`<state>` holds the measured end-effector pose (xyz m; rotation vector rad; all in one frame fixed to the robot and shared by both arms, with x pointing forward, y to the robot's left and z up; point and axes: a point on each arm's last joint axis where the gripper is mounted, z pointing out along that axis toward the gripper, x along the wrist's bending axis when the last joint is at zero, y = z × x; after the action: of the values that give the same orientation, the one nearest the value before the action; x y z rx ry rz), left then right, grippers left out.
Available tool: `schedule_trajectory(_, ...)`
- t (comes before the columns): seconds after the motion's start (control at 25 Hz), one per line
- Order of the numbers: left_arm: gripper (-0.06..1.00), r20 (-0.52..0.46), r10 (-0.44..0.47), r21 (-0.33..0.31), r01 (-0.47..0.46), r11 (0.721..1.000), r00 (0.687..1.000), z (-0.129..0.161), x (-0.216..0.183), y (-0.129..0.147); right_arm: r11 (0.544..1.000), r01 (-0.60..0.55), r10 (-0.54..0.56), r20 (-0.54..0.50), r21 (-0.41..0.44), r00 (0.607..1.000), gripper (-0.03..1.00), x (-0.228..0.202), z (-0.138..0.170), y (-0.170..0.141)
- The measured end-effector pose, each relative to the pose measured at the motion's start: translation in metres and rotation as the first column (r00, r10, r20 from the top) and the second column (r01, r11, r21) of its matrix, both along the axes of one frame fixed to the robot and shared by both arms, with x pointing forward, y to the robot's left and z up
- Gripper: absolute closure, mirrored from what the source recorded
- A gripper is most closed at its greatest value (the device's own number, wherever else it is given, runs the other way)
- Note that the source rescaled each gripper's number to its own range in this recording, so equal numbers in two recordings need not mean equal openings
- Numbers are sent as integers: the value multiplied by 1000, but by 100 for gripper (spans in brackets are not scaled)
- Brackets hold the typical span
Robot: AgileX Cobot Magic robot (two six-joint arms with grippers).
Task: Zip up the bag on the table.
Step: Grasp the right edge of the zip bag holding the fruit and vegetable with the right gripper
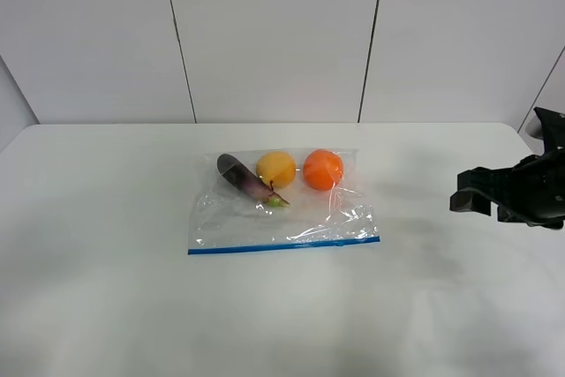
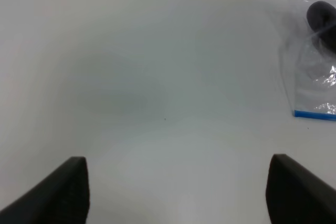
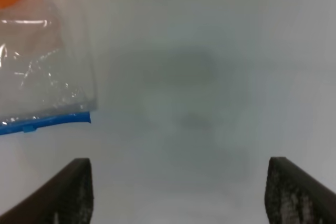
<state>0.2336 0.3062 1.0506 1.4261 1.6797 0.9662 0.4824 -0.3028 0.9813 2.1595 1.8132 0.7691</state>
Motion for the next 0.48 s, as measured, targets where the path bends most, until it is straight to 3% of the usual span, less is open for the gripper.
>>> schedule_trajectory(0.48, -6, 0, 0, 0, 0, 1000, 1000, 0, 0, 0, 997, -50, 53, -53, 61, 997, -1, 20, -38, 4)
